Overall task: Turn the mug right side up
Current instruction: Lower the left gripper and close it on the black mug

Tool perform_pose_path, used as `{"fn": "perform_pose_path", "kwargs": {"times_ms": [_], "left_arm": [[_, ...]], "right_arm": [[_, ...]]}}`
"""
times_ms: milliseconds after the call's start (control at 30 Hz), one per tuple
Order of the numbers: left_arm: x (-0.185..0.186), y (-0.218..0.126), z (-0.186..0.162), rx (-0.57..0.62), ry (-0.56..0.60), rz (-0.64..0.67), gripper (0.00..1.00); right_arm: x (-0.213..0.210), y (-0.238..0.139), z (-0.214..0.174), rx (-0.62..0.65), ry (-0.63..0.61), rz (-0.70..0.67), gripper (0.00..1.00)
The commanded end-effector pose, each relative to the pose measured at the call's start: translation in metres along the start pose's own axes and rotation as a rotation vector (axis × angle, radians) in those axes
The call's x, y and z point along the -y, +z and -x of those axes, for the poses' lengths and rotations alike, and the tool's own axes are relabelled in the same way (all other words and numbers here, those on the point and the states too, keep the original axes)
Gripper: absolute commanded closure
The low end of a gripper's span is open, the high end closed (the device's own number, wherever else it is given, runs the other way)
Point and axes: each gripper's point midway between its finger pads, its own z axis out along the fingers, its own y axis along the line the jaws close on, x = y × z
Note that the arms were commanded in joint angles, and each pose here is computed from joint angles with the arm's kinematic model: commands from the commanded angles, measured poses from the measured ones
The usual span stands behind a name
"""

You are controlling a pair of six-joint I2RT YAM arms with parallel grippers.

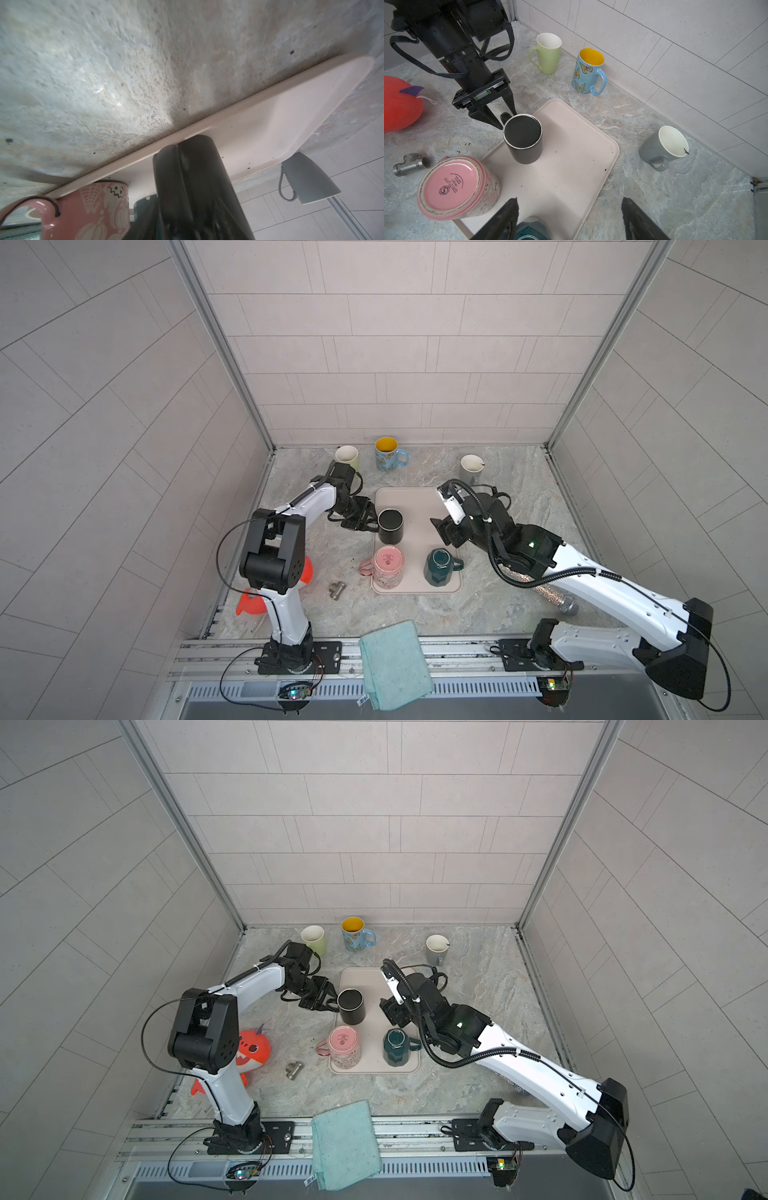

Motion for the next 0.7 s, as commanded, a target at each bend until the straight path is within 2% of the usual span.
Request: {"fn": "perform_pose_path", "kwargs": {"times_ms": [0,100,333,567,667], "left_arm": [[-0.001,0.003,0.000,-0.014,-0.011,0.012,0.56],[-0.002,0.006,-0.003,-0.024,-0.007,0.017,0.60],[-0.006,0.013,-0.005,-0.048,-0.005,0.033,0.75],[-0.004,0.018,-0.005,-0.066,-0.003,0.023,0.98],[0.004,0.019,-0.004,-0.066,0.001,-0.001,1.00]], "right_arm": [[0.005,0.000,-0.001,-0.005,0.015,-0.021,0.22],[0.005,0.001,-0.003,-0.007,0.016,-0.024,0.22],[0.006,0.001,-0.003,-0.005,0.019,-0.027,0.22],[0.007,0.001,-0.004,-0.004,0.023,-0.034,0.21],[0.008,0.001,-0.004,-0.005,0.022,-0.042,0.21]]}}
